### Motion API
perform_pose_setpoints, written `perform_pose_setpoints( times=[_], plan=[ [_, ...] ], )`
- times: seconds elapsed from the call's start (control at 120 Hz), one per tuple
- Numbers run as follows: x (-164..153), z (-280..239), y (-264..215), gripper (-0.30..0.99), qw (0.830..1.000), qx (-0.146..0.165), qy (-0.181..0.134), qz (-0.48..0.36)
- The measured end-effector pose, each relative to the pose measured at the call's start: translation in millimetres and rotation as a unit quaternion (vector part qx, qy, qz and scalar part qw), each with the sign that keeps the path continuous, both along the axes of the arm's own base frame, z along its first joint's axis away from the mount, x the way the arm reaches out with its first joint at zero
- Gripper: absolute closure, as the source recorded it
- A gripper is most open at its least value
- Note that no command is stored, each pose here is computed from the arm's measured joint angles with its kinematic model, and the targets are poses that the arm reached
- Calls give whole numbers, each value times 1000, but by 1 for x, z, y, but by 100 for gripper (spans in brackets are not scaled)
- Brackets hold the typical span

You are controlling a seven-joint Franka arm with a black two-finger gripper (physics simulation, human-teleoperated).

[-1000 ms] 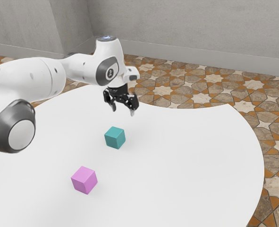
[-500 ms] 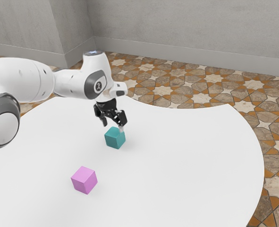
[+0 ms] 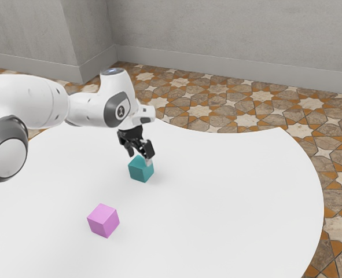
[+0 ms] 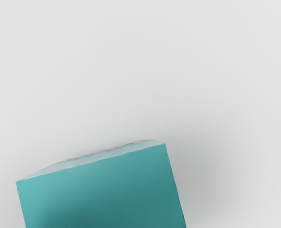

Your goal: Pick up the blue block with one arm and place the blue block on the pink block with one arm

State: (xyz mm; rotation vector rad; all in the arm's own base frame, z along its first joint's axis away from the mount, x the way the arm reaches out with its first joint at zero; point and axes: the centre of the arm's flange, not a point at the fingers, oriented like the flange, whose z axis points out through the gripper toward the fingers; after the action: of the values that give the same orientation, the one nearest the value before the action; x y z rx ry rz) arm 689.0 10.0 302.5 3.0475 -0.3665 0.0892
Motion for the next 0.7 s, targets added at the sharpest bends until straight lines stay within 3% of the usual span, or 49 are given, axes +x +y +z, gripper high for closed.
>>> perform_pose_setpoints(
  times=[0.7],
  plan=[
    [3,-22,8,2,999,-1,-1,50]
  ],
)
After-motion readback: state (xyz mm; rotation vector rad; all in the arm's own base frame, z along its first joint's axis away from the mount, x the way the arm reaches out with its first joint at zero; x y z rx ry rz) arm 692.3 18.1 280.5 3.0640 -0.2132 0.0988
